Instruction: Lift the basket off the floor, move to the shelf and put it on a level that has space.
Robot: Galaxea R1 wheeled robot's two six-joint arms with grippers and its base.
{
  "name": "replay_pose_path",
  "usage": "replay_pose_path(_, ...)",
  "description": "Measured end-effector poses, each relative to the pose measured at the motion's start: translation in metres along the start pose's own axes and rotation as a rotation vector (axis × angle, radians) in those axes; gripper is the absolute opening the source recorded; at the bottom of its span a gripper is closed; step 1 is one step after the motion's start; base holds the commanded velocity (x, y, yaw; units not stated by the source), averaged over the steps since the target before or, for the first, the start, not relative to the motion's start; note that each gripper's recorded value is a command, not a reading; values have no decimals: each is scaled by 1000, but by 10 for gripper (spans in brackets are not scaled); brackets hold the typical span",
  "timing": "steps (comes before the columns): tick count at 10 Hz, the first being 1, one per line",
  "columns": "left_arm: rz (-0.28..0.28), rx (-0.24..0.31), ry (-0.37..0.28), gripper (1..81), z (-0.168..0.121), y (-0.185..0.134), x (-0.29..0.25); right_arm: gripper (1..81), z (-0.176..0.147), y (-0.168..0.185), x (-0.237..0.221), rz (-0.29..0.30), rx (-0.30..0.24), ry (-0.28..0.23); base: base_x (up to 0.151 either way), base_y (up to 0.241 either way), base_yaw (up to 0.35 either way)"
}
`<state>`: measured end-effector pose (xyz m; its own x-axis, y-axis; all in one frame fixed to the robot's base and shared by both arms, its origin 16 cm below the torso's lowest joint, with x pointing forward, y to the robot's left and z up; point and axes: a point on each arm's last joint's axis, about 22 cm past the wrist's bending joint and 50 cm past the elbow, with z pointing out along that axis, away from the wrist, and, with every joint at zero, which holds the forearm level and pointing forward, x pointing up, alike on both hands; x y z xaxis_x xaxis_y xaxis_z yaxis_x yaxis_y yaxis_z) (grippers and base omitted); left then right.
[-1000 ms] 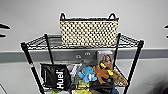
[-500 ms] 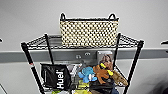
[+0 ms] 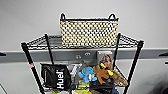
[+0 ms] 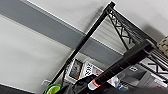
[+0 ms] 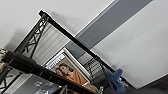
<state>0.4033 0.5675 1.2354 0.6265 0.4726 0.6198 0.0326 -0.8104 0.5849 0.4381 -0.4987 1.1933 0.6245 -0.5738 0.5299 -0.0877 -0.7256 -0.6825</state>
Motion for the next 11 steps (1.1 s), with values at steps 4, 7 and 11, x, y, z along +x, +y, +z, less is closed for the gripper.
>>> replay_pose_path(4,-26,50,-86,811,44,-32,-46,811,36,60,-54,36,-103,-113,0,0,0)
replay_pose_path(7,-26,69,-139,811,74,-49,-80,811,57,93,-92,48,-149,-178,0,0,0)
replay_pose_path(11,-44,90,-219,811,111,-76,-142,811,89,140,-159,82,-189,-267,0,0,0)
